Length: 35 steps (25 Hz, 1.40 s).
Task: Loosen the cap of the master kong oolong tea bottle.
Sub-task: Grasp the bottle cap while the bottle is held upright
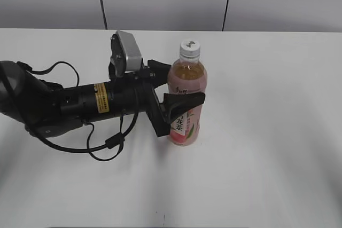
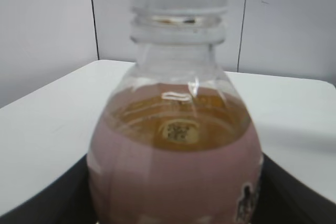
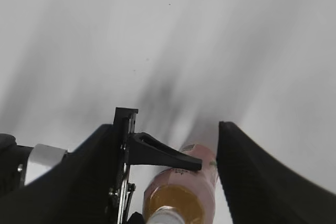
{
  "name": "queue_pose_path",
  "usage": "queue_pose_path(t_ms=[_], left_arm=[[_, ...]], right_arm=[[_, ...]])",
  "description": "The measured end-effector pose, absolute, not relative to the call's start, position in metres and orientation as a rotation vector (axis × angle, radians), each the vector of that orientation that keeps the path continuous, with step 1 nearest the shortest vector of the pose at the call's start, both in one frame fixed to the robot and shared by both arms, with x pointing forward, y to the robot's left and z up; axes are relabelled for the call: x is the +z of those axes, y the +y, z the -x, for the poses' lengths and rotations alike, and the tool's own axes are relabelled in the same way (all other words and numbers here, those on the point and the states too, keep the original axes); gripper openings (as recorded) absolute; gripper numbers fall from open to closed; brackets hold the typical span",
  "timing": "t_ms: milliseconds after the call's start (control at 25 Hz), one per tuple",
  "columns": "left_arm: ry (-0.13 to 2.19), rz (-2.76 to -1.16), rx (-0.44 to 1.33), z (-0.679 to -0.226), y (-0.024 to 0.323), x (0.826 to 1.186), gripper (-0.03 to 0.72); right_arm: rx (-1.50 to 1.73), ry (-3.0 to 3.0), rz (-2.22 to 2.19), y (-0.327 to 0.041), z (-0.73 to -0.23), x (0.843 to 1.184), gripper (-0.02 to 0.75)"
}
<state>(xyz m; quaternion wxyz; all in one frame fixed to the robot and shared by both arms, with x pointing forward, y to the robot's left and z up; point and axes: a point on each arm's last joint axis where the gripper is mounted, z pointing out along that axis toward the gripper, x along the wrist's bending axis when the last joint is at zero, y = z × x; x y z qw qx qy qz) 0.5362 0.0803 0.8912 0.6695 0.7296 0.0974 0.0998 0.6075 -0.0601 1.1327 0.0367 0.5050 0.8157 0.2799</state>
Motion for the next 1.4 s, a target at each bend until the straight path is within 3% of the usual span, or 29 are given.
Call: queue_pose_path(t_ms=[880, 1400], left_arm=[[0.125, -1.675, 0.079, -0.524, 0.077, 0.89, 0.465], [0.124, -1.675, 0.077, -0.524, 0.077, 0.89, 0.465]], right_arm=[[0.86, 2.531, -1.399, -0.068, -0.596, 1.148, 0.461], [0.859, 2.605, -1.555, -0.083, -0.556, 1.144, 0.421]])
